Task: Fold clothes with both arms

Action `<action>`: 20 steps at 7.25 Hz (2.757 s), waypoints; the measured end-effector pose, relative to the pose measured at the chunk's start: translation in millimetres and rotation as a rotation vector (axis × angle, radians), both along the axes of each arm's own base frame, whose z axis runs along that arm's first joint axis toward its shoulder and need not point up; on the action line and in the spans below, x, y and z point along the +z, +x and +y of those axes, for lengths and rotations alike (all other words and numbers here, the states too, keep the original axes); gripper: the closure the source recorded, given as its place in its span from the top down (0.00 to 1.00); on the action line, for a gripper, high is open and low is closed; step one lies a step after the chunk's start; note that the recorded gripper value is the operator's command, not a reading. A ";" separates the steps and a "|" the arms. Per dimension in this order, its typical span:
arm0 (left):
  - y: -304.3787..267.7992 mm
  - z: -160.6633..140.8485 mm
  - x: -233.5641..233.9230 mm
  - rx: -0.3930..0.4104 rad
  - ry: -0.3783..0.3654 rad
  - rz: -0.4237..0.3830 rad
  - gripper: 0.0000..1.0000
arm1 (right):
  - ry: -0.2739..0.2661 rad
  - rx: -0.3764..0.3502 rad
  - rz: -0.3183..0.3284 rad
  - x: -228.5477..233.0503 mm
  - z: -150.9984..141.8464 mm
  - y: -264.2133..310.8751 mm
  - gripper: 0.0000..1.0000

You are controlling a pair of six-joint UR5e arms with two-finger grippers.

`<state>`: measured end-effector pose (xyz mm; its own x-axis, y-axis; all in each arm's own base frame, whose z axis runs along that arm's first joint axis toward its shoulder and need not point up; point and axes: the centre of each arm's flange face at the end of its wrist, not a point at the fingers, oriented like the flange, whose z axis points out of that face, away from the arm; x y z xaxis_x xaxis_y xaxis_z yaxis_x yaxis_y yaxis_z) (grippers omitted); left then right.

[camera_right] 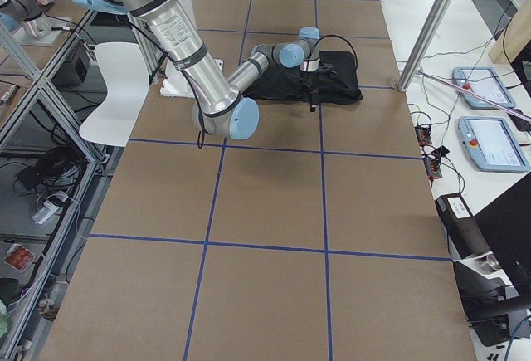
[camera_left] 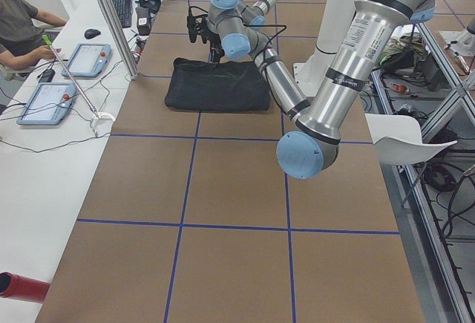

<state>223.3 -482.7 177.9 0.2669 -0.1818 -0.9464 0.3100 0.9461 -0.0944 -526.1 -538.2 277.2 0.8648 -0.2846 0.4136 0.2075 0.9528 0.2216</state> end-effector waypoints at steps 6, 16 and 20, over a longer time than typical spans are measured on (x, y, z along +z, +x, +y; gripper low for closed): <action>1.9 -0.2 0.8 0.003 -0.002 -0.001 1.00 | 0.062 0.013 -0.079 -79.8 -41.1 -52.4 0.99; 4.3 -1.5 0.7 0.011 -0.005 0.000 1.00 | 0.034 0.013 0.026 -30.1 -60.5 -67.4 0.99; 7.1 -3.4 1.1 0.014 -0.007 -0.002 1.00 | -0.002 -0.026 0.059 7.9 -101.6 17.8 0.99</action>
